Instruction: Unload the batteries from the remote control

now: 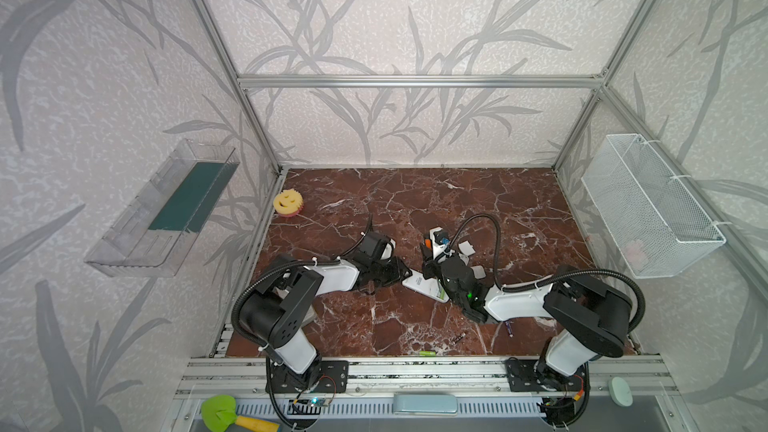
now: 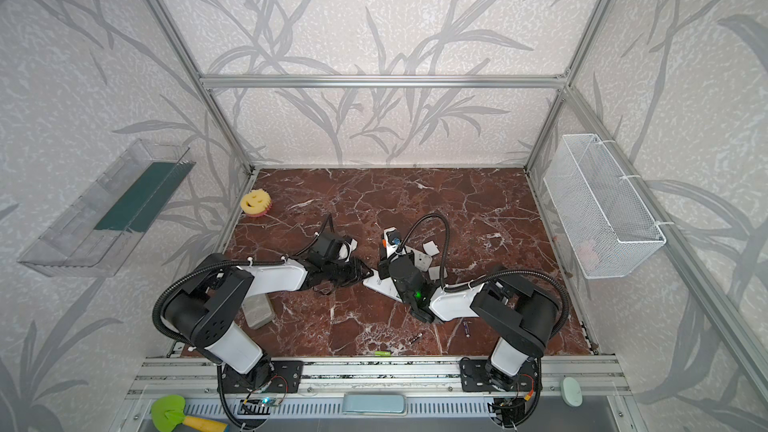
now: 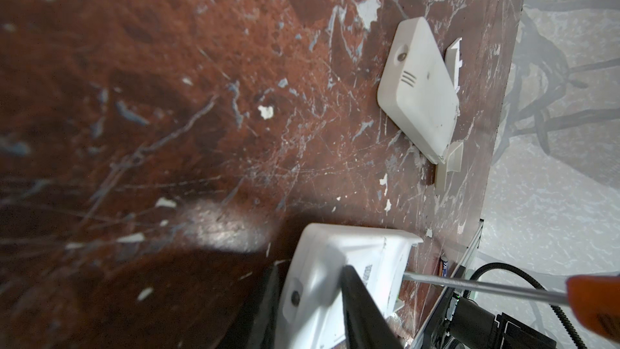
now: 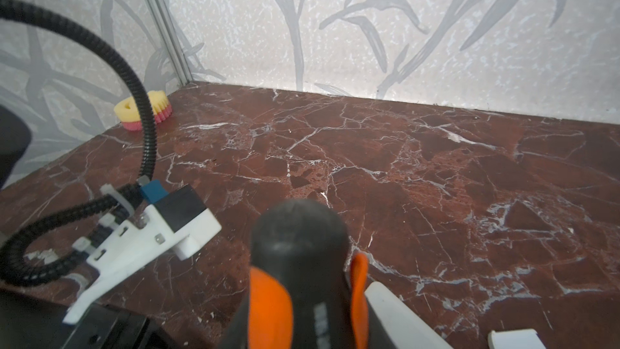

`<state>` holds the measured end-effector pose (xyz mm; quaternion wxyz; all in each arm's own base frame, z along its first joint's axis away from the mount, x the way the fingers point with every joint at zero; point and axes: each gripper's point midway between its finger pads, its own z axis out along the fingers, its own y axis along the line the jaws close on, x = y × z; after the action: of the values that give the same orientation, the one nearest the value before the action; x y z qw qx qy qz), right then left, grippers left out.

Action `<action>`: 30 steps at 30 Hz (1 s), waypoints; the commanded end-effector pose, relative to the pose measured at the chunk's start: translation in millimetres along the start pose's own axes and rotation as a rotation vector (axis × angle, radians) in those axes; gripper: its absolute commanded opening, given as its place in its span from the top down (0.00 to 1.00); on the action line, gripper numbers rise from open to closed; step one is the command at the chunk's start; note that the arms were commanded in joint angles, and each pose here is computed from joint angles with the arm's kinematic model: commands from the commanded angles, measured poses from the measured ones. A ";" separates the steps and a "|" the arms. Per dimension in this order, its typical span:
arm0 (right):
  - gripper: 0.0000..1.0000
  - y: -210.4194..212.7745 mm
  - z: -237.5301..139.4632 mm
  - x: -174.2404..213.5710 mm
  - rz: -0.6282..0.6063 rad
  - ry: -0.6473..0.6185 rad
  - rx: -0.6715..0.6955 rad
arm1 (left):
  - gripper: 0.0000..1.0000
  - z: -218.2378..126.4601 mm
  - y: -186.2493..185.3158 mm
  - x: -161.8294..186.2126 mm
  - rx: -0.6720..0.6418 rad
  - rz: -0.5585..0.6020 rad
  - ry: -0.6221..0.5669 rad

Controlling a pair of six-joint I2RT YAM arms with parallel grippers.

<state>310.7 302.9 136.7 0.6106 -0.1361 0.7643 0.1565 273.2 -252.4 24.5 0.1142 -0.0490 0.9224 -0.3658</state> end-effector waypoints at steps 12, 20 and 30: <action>1.00 55.2 -24.7 29.8 -0.387 0.039 -0.225 | 0.65 3.0 48.9 33.2 -0.189 -0.058 0.099; 1.00 74.2 -23.9 39.5 -0.454 0.066 -0.305 | 0.65 1.3 51.3 34.7 -0.198 -0.059 0.097; 1.00 81.2 -31.1 22.1 -0.556 0.090 -0.343 | 0.65 3.0 57.2 36.6 -0.215 -0.060 0.105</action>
<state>252.8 355.4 107.7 0.5602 -0.4241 0.7050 0.0966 272.5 -251.4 23.4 0.1152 -0.0415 0.9258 -0.3577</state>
